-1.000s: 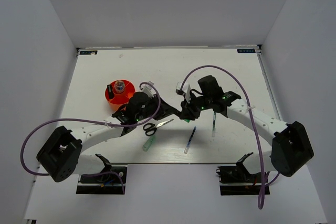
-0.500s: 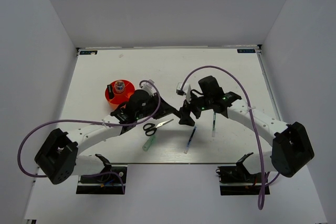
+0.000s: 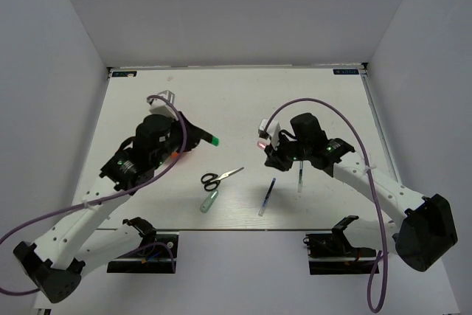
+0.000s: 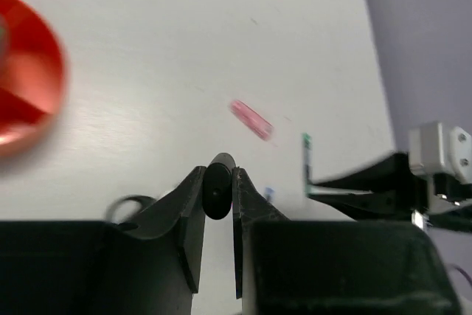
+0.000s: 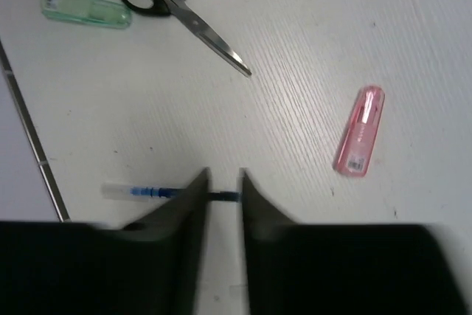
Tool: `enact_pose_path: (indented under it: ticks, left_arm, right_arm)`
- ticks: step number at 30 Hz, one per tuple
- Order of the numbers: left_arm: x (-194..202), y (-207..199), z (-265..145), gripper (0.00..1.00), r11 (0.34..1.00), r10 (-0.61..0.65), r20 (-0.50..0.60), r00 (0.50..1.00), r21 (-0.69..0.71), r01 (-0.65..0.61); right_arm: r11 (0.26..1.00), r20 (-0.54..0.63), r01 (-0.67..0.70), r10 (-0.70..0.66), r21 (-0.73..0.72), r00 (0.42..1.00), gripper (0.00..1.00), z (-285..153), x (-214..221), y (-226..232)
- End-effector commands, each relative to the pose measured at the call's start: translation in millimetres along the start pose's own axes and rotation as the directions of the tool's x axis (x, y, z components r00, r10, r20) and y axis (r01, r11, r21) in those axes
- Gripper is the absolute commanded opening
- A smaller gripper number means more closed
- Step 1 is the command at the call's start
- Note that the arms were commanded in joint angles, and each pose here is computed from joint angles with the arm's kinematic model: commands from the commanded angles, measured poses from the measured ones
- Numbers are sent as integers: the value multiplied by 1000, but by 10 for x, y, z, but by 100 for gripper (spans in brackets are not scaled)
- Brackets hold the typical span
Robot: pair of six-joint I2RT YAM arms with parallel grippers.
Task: Sort the stationery into containers
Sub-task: Place the pen in the storage box.
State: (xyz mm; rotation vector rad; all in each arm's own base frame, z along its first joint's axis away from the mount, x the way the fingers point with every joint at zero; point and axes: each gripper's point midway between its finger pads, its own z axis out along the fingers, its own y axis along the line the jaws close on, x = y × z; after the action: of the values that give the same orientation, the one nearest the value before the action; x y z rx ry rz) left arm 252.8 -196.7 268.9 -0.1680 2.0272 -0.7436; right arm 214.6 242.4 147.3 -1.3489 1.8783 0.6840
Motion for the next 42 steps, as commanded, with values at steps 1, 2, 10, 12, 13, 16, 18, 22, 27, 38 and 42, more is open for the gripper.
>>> enact_pose_path:
  ticks: [1,2,10,12,13,16,18,22,27,38,42]
  left_arm:
    - [-259,645,-280,0,937,208,18,978,-290,-194]
    - [-358,812,-337,0,902,238,38,971,-378,-206]
    - [-764,1491,-435,0,743,282,64,957,-645,-176]
    - [-818,1654,-433,0,714,256,68,964,-686,-141]
    - [-810,1699,-399,0,704,252,53,966,-695,-145]
    - [-845,1906,-363,0,680,214,58,975,-725,-106]
    - [-855,1948,-285,0,691,193,65,979,-718,-89]
    - [-839,2085,-144,0,700,135,55,989,-712,-56]
    - [-947,2163,-85,0,704,114,84,990,-710,-21]
    - [-1056,2127,37,0,726,108,79,991,-687,-24]
    - [-1070,2128,83,0,729,112,69,991,-683,-35]
  right_arm:
    - [997,-34,-23,26,75,999,12,-44,113,-114]
    - [996,-34,-37,40,87,999,0,-48,126,-141]
    - [986,-21,-63,67,156,998,0,-79,165,-285]
    - [985,-21,-67,72,160,997,0,-86,180,-298]
    - [984,-23,-71,75,165,997,0,-94,192,-309]
    - [984,-16,-70,74,165,997,0,-104,184,-309]
    - [984,-8,-64,66,167,998,0,-113,160,-310]
    - [984,-4,-65,67,169,998,0,-127,162,-315]
    - [984,-5,-66,67,165,998,0,-119,176,-311]
    - [986,-18,-74,77,152,997,11,-89,213,-305]
    - [986,-20,-73,77,151,997,15,-85,223,-304]
